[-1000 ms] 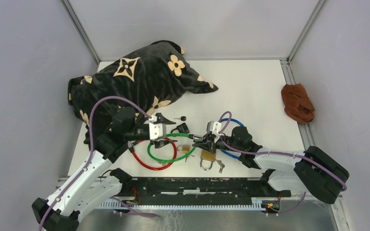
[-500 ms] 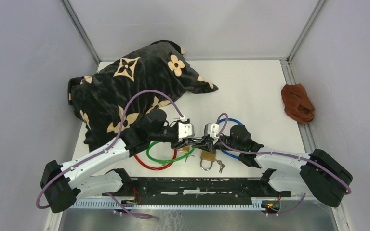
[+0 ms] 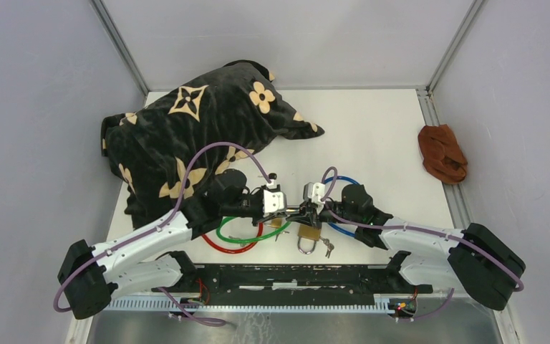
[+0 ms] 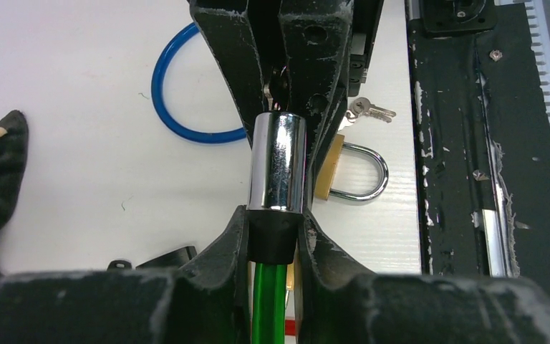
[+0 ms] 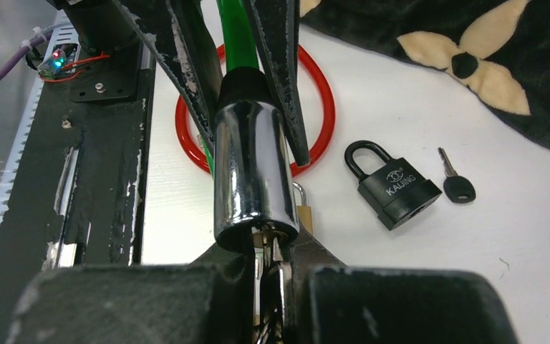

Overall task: Lock with the key
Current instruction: Lock the lock.

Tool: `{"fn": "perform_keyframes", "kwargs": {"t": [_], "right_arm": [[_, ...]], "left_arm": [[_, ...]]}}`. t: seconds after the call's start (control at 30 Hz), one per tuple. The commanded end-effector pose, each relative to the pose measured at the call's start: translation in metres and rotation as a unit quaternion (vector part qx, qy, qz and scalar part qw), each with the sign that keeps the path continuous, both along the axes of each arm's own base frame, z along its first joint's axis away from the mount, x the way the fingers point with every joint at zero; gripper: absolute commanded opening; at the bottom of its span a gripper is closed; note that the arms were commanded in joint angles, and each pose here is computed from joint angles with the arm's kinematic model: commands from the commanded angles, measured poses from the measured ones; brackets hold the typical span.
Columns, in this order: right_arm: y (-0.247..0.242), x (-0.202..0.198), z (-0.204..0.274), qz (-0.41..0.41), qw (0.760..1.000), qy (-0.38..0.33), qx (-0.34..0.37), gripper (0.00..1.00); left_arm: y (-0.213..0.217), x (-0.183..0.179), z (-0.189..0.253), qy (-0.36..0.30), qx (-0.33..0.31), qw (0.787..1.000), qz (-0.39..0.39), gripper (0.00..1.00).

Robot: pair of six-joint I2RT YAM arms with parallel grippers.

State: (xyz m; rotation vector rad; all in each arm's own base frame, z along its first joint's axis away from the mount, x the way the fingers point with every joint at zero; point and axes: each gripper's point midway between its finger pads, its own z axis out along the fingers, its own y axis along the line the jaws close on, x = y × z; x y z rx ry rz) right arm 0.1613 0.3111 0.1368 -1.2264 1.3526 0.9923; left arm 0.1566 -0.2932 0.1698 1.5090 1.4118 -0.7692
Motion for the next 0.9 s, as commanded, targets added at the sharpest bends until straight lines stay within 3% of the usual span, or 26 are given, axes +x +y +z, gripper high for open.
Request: {"fn": "perform_keyframes", "kwargs": {"t": [0.0,0.07,0.23,0.33,0.57,0.7,0.87], "right_arm": [[0.010,0.014,0.083,-0.018,0.991,-0.068,0.112,0.00],[0.010,0.014,0.083,-0.019,0.991,-0.068,0.110,0.02],[0.000,0.010,0.048,-0.025,0.997,-0.044,0.060,0.34],[-0.007,0.005,0.026,-0.022,0.999,-0.019,0.030,0.47],[-0.021,-0.007,-0.009,-0.010,0.998,0.042,-0.054,0.59],[-0.037,-0.008,0.001,-0.016,0.997,0.048,-0.058,0.68],[-0.051,0.003,0.027,-0.034,0.996,0.054,-0.066,0.71]], "left_arm": [[0.011,-0.005,-0.045,0.035,0.050,0.998,0.019,0.02],[0.014,-0.004,-0.050,0.024,0.055,0.998,0.020,0.02],[0.019,0.010,-0.040,-0.040,0.049,0.997,0.033,0.02],[0.023,0.012,-0.040,-0.057,0.050,0.996,0.037,0.02],[0.029,0.012,-0.044,-0.065,0.040,0.996,0.044,0.02],[0.028,0.011,-0.041,-0.072,0.034,0.996,0.040,0.02],[0.027,0.010,-0.038,-0.074,0.029,0.996,0.034,0.02]]}}
